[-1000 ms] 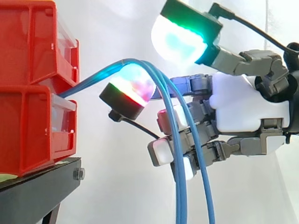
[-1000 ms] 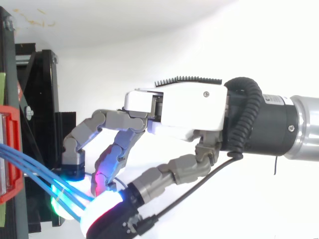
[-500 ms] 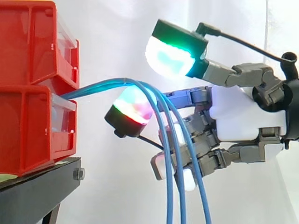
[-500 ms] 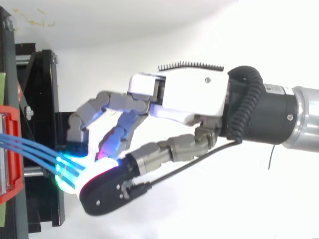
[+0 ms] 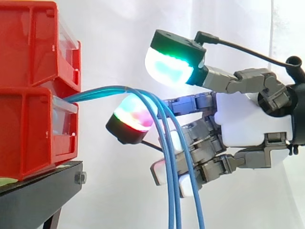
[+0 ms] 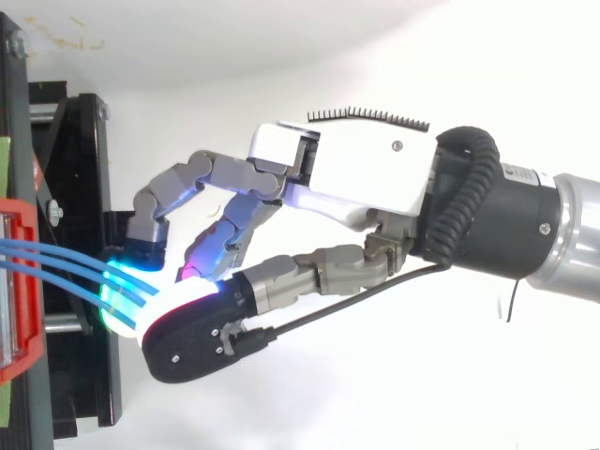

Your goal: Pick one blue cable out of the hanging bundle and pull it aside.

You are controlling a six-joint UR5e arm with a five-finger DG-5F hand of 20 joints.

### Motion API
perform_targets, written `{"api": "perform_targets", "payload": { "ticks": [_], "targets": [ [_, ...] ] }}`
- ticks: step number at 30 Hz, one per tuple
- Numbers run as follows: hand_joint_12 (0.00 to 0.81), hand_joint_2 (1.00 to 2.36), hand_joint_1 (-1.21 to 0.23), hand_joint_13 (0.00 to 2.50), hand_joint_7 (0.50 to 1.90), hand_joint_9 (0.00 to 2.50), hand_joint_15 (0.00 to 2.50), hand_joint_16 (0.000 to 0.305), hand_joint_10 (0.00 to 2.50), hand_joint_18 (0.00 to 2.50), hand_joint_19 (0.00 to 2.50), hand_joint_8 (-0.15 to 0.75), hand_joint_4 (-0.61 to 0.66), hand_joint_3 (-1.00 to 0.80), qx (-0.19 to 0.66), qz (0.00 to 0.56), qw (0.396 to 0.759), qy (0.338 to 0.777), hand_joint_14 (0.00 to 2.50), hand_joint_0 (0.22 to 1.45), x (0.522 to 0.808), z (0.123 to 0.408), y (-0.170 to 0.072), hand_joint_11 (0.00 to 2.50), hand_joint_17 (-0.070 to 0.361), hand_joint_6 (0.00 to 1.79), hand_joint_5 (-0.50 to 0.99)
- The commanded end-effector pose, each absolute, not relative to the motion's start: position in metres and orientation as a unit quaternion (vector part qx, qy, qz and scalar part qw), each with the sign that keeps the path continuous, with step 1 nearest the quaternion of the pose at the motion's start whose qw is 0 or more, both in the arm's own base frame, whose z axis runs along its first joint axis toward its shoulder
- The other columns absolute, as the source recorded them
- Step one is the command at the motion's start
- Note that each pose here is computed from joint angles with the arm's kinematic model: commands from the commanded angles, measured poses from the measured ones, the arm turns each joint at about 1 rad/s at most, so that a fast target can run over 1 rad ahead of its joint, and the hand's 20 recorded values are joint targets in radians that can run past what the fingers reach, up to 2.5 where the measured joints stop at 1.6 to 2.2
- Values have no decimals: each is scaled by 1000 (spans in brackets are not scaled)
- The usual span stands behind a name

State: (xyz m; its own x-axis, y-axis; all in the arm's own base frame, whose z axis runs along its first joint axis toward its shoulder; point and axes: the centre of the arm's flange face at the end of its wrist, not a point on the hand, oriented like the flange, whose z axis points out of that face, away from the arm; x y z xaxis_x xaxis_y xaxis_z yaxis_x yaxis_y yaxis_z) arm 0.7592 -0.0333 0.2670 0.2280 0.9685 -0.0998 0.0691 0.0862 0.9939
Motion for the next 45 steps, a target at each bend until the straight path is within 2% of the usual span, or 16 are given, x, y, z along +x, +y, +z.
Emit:
{"api": "perform_targets", "payload": {
  "ticks": [1, 8, 13, 15, 18, 26, 28, 29, 30, 32, 35, 37, 38, 40, 43, 45],
  "targets": [
    [394, 1000, -630, 922, 815, 1125, 640, 52, 20, 841, 711, 315, 29, -500, 547, 398, 572, 464, 21, 519, 761, 268, -28, 765, 117, 863, -159],
    [391, 1000, -640, 923, 815, 1125, 644, 52, 20, 844, 711, 315, 29, -500, 540, 398, 588, 451, 22, 524, 765, 270, -8, 761, 117, 860, -160],
    [391, 1000, -648, 925, 801, 1120, 643, 52, 21, 845, 712, 313, 27, -498, 548, 400, 581, 449, 22, 529, 769, 247, 5, 769, 116, 859, -160],
    [386, 1002, -661, 922, 807, 1119, 639, 51, 21, 841, 717, 309, 26, -468, 560, 423, 568, 431, 22, 542, 774, 234, 11, 766, 114, 858, -161],
    [382, 1009, -681, 921, 831, 1121, 640, 50, 22, 836, 721, 307, 19, -396, 570, 433, 556, 423, 23, 565, 775, 223, 12, 761, 112, 857, -161],
    [378, 1021, -734, 922, 903, 1113, 639, 49, 21, 844, 715, 302, -16, -197, 581, 445, 543, 413, 21, 578, 775, 223, 12, 770, 110, 875, -167],
    [378, 1023, -749, 920, 911, 1107, 637, 49, 23, 848, 714, 302, -20, -174, 582, 448, 542, 408, 22, 586, 775, 223, 11, 774, 110, 878, -168],
    [376, 1023, -771, 920, 863, 1101, 631, 48, 22, 850, 707, 301, -23, -171, 583, 449, 542, 407, 22, 598, 775, 223, 9, 766, 109, 892, -173],
    [377, 1023, -793, 920, 825, 1099, 630, 48, 21, 855, 706, 299, -35, -173, 583, 450, 541, 406, 23, 609, 776, 223, 9, 776, 107, 904, -178],
    [368, 1019, -875, 931, 846, 1082, 618, 47, 20, 881, 683, 292, -132, -272, 583, 449, 541, 406, 20, 703, 776, 224, 9, 765, 105, 924, -192],
    [358, 1000, -900, 936, 775, 1073, 615, 45, 20, 897, 660, 260, -121, -500, 583, 450, 541, 406, 21, 781, 776, 225, 9, 771, 101, 932, -199],
    [357, 1000, -899, 938, 745, 1076, 606, 45, 20, 907, 650, 254, -66, -500, 583, 450, 541, 406, 20, 753, 776, 225, 9, 780, 100, 918, -195],
    [358, 1000, -891, 934, 758, 1084, 618, 45, 20, 900, 667, 262, -24, -500, 583, 451, 541, 406, 22, 666, 777, 226, 8, 787, 101, 911, -192],
    [372, 1000, -862, 923, 771, 1082, 627, 47, 20, 880, 683, 275, -6, -500, 581, 453, 540, 407, 22, 574, 778, 229, 8, 779, 106, 909, -191],
    [411, 1000, -708, 936, 759, 1103, 639, 56, 18, 899, 698, 326, 39, -500, 581, 453, 537, 412, 19, 463, 780, 235, 7, 764, 127, 905, -182],
    [431, 1000, -622, 942, 781, 1116, 641, 60, 16, 905, 708, 338, 46, -500, 583, 448, 534, 418, 20, 445, 781, 240, 5, 752, 134, 896, -171]
  ]
}}
